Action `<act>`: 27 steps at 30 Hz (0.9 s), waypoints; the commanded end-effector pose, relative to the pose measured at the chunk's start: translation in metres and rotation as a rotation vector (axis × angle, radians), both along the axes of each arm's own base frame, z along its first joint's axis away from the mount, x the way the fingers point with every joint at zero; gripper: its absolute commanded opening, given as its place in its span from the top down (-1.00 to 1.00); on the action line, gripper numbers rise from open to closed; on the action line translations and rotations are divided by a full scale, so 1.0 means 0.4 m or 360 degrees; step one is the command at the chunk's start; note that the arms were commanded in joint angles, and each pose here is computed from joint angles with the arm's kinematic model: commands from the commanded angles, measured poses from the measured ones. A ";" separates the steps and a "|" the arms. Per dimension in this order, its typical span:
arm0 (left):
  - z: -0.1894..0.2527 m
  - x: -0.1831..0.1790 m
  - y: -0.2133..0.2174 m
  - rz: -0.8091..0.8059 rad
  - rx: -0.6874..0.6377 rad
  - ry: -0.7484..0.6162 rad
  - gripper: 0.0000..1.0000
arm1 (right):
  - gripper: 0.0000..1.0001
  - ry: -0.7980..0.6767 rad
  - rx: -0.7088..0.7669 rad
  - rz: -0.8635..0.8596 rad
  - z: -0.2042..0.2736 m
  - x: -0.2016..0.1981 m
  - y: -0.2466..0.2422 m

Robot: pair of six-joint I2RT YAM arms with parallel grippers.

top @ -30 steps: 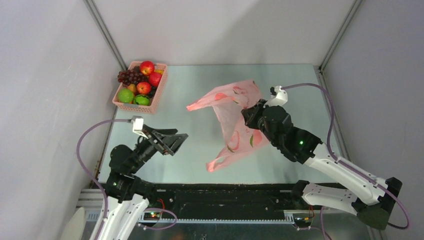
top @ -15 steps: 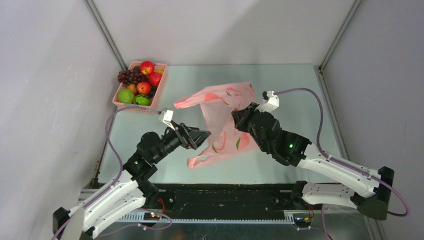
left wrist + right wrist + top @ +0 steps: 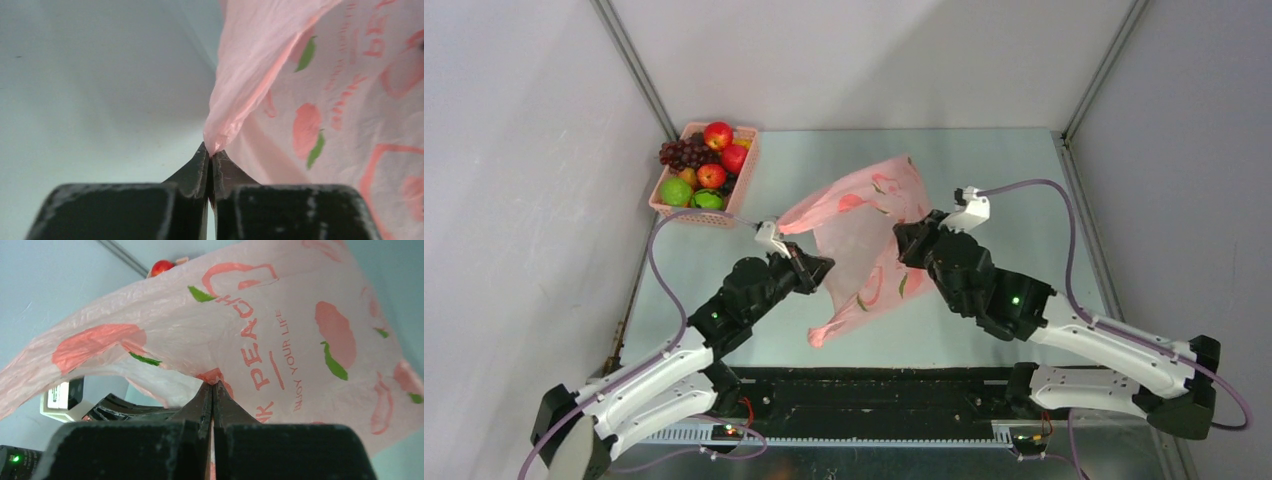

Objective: Place the fake fruits into the plastic bag and tie a complex knot

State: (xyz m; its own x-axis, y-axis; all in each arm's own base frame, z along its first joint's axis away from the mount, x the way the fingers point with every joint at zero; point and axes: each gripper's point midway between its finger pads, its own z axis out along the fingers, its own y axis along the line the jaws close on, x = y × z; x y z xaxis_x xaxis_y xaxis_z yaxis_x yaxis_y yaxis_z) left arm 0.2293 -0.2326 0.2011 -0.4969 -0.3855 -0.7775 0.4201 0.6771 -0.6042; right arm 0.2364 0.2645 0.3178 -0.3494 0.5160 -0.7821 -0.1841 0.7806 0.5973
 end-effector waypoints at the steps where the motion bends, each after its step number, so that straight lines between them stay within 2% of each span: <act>1: 0.001 0.023 0.068 0.0188 0.0147 -0.0044 0.94 | 1.00 -0.0133 -0.0038 -0.0208 0.085 0.000 -0.124; 6: -0.065 0.012 0.100 0.0207 0.0253 0.0031 0.95 | 1.00 -0.0130 -0.0136 -0.0309 0.079 -0.013 -0.207; 9: -0.054 -0.010 0.073 0.0061 0.0253 -0.0002 0.76 | 1.00 -0.0104 -0.0198 -0.0316 0.060 -0.020 -0.226; 10: -0.035 -0.014 0.067 0.0028 0.0253 -0.0022 0.68 | 1.00 -0.0094 -0.0219 -0.0311 0.053 -0.022 -0.227; 12: 0.004 -0.029 0.061 -0.0048 0.0275 -0.0071 0.22 | 1.00 -0.0075 -0.0250 -0.0301 0.040 -0.023 -0.226; 13: 0.020 -0.035 0.061 -0.0081 0.0301 -0.0112 0.09 | 1.00 -0.0070 -0.0256 -0.0294 0.037 -0.024 -0.224; 14: 0.060 -0.046 0.064 -0.0108 0.0297 -0.0160 -0.18 | 1.00 -0.0059 -0.0272 -0.0292 0.029 -0.023 -0.222; 16: 0.121 -0.070 0.071 -0.0162 0.0289 -0.0250 -0.47 | 1.00 -0.0045 -0.0296 -0.0287 0.018 -0.021 -0.217; 18: 0.183 -0.095 0.083 -0.0193 0.0265 -0.0337 -0.65 | 1.00 -0.0031 -0.0332 -0.0296 0.005 -0.016 -0.212; 22: 0.282 -0.162 0.092 -0.0349 0.0251 -0.0523 -0.87 | 1.00 0.0011 -0.0387 -0.0311 -0.026 -0.006 -0.207; 26: 0.296 -0.218 0.081 -0.0613 0.0417 -0.0660 -0.92 | 1.00 0.0034 -0.0394 -0.0296 -0.038 0.000 -0.195; 27: 0.285 -0.227 0.079 -0.0663 0.0454 -0.0634 -0.93 | 1.00 0.0037 -0.0394 -0.0288 -0.039 0.001 -0.192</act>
State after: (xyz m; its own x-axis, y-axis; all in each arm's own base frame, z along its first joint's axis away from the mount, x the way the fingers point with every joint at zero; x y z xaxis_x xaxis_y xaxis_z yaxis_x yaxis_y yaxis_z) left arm 0.1608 -0.1929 0.3357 -0.2278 -0.1872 -0.9555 0.7330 0.6130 -0.2948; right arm 0.2333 0.1889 0.2886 -0.3101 0.3181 -0.8959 -0.0344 0.9380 0.3450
